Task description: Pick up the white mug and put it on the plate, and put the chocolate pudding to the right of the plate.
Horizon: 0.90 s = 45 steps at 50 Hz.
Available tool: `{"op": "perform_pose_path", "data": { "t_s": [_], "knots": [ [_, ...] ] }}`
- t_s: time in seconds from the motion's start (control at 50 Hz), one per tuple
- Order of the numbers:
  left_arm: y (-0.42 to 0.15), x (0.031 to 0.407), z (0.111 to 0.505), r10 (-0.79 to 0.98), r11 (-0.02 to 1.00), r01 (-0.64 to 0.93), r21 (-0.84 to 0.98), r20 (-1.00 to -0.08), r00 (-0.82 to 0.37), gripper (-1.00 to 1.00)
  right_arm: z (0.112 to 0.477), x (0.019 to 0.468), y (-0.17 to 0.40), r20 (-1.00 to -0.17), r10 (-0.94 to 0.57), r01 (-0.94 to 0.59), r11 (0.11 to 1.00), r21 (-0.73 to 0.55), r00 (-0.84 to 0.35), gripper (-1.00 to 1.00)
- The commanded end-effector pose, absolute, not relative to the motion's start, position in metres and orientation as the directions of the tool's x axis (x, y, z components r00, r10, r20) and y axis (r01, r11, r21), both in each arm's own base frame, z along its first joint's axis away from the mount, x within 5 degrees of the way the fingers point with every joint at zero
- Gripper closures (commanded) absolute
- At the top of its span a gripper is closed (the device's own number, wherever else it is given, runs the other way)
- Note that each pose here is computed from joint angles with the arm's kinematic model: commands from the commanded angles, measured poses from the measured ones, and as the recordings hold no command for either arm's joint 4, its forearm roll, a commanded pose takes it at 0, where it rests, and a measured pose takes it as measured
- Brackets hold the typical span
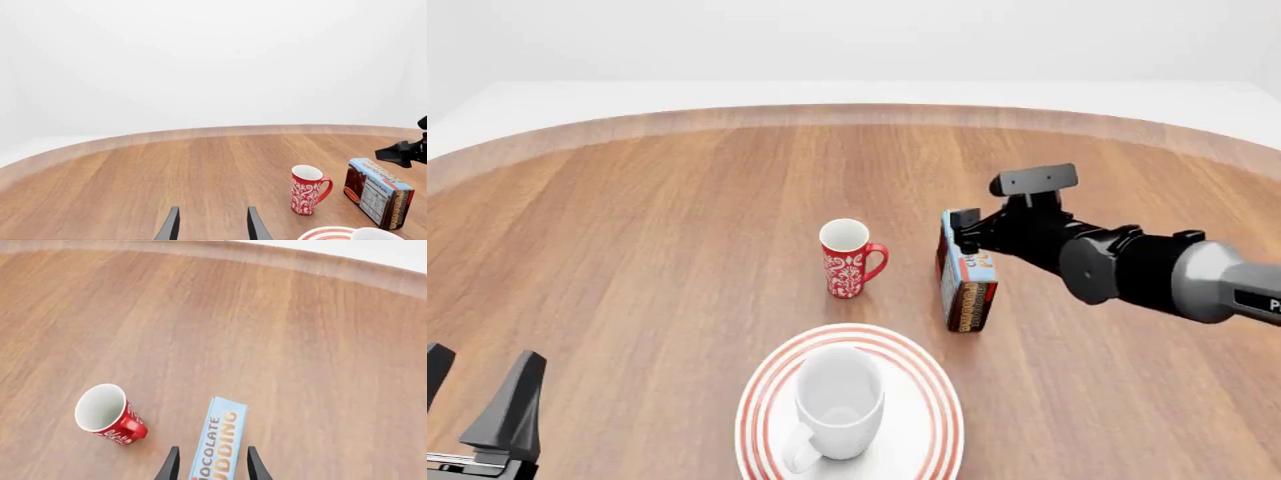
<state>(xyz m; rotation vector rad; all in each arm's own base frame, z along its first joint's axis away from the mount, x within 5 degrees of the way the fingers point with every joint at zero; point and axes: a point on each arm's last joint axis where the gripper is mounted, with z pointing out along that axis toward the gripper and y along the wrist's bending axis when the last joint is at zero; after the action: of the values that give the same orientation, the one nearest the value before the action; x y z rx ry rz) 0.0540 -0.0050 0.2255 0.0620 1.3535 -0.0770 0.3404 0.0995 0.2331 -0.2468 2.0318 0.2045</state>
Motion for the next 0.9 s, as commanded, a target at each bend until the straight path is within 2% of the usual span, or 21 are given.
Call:
{"op": "perform_pose_path", "data": {
  "t_s": [0.02, 0.9],
  "knots": [
    [-0.005, 0.054, 0.225, -0.018, 0.996, 0.089, 0.001, -0.977, 0.211, -1.00, 0.218, 0.344, 0.100, -0.875, -0.057, -0.242, 0.968, 0.070, -0.482, -1.00],
    [-0.005, 0.054, 0.223, -0.016, 0.996, 0.088, 0.001, -0.981, 0.194, -1.00, 0.189, 0.353, 0.106, -0.840, 0.046, -0.183, 0.968, 0.171, -0.540, -1.00]
  ]
}}
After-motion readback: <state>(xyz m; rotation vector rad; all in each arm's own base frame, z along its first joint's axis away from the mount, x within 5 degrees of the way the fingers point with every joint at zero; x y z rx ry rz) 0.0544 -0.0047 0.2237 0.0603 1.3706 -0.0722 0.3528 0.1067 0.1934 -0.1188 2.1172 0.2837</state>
